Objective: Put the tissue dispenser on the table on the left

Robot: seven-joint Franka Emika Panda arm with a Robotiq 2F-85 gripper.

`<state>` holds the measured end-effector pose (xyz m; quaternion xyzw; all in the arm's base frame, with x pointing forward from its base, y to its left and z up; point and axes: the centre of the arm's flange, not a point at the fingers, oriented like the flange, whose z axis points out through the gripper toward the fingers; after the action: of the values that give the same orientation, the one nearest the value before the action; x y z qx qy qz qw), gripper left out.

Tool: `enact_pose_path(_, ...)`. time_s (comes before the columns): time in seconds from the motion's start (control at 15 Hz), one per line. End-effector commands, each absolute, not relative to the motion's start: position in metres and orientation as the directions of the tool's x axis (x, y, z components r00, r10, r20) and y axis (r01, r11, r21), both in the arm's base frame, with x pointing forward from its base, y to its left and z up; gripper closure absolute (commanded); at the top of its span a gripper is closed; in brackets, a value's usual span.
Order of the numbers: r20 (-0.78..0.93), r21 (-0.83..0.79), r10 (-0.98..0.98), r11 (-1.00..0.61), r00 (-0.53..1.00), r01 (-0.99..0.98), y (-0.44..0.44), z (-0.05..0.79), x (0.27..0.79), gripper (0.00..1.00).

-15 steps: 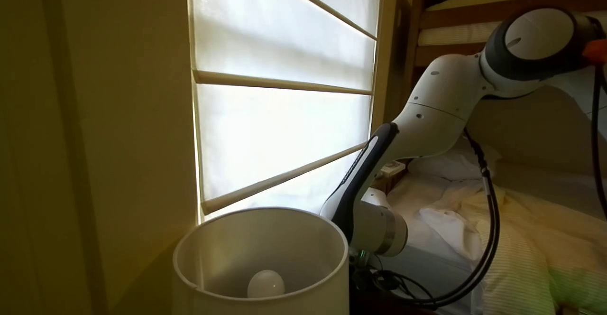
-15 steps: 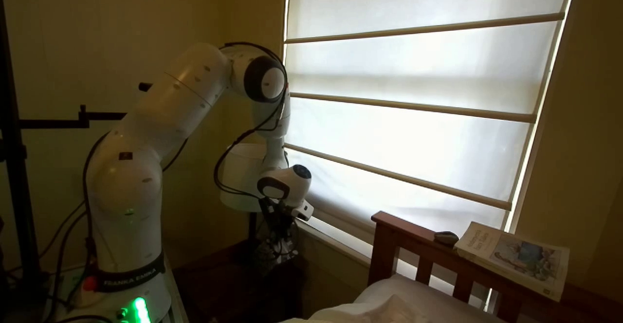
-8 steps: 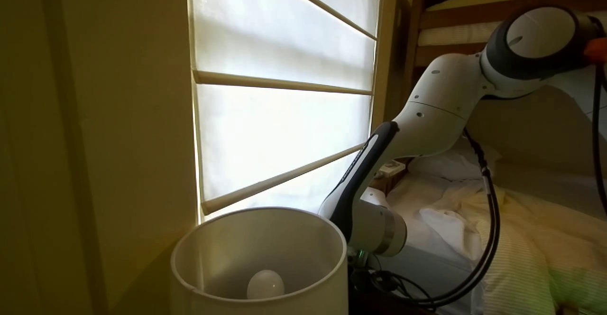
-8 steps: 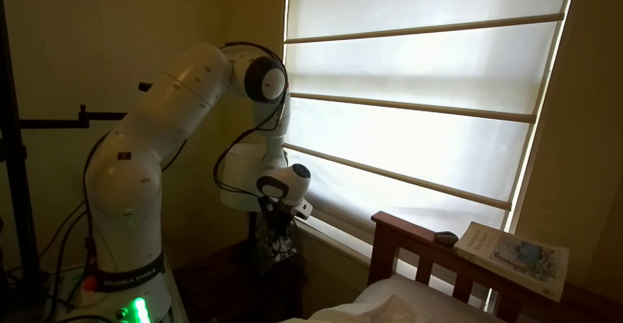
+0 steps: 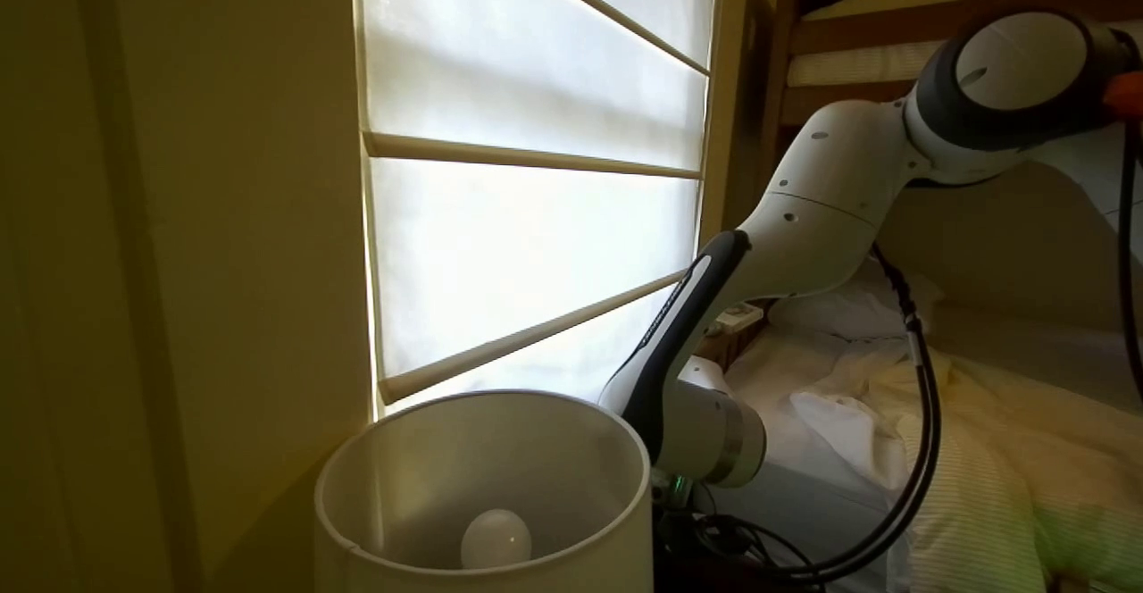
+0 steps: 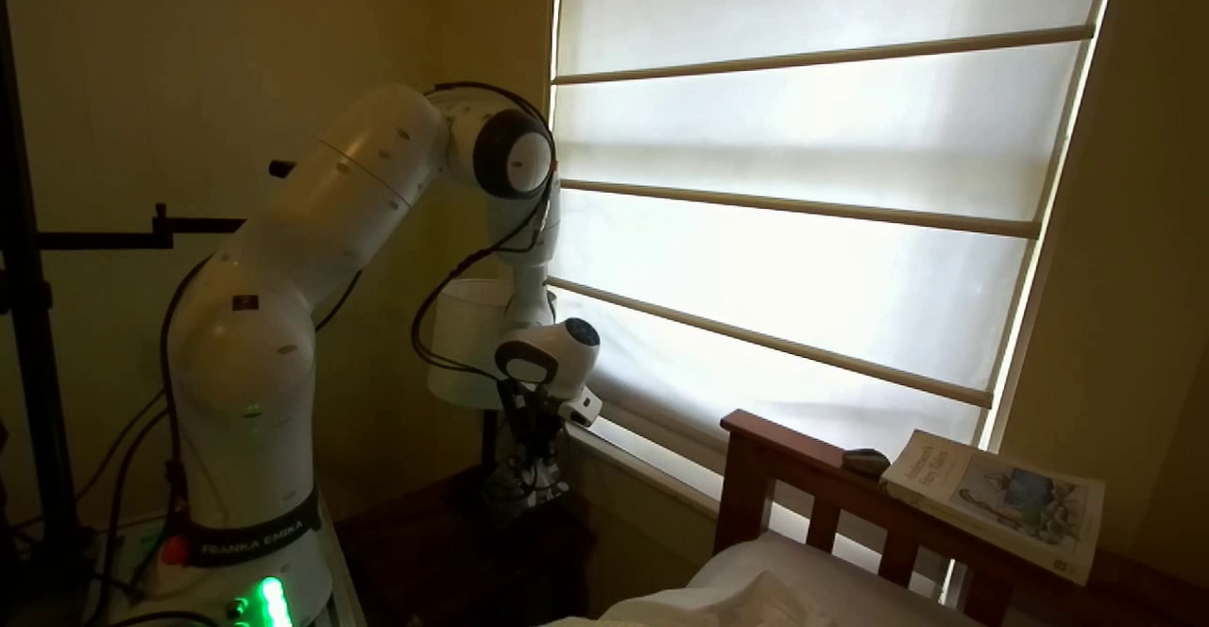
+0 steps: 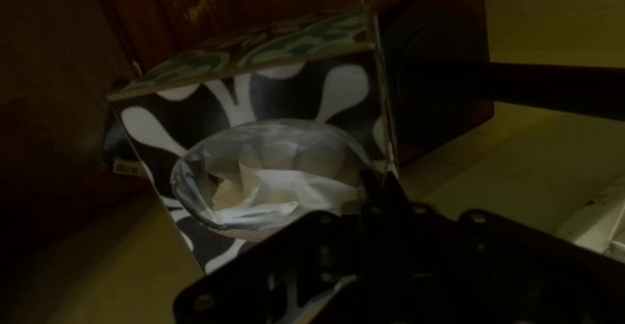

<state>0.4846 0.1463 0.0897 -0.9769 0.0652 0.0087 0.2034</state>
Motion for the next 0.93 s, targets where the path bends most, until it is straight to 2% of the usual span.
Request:
enact_pose_path(0.0,-0.044,-0.402,-0.124,-0.906,0.991,-0.131,0.1661,0.0875,0.4861,0.99)
enact_pose_path(0.67,-0.051,-0.427,-0.116,-0.895,0.992,-0.127,0.1703,0.0882,0.4878,0.99)
enact_pose_path(0.73,-0.050,-0.430,-0.116,-0.894,0.992,-0.126,0.1702,0.0884,0.4884,0.72)
enact_pose_path(0.8,-0.051,-0.431,-0.116,-0.893,0.992,-0.127,0.1702,0.0883,0.4890,0.71)
enact_pose_path(0.87,-0.051,-0.432,-0.116,-0.893,0.992,-0.127,0.1702,0.0881,0.4895,0.65)
